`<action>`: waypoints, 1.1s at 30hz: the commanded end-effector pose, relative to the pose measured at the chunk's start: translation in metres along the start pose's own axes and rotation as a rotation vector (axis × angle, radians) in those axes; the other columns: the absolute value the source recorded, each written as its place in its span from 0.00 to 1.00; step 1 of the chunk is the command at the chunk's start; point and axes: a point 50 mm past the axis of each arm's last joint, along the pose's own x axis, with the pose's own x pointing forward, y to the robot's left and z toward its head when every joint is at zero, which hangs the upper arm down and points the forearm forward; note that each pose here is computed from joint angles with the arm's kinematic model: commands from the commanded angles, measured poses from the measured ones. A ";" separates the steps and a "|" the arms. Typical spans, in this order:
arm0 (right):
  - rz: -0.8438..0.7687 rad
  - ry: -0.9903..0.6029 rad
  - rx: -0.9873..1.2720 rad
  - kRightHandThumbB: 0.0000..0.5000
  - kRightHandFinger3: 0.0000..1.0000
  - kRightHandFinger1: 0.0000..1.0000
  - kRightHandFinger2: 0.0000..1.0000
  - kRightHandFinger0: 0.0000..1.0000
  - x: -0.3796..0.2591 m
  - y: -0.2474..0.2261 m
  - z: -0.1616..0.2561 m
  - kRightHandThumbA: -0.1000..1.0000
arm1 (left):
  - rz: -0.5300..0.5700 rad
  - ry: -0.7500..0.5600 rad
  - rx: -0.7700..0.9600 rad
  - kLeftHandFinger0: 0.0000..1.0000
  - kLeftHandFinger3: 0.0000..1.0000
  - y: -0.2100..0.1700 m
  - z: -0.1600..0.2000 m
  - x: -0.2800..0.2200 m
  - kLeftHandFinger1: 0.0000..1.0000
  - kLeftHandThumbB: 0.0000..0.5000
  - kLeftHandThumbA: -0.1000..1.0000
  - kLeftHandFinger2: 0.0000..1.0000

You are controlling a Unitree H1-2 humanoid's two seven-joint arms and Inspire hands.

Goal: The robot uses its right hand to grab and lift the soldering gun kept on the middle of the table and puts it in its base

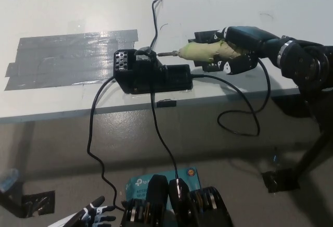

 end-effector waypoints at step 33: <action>-0.204 -0.004 -0.129 0.33 0.25 0.12 0.47 0.00 -0.020 -0.038 0.024 0.00 | -0.023 0.016 -0.012 1.00 1.00 -0.008 -0.005 -0.003 1.00 0.78 1.00 1.00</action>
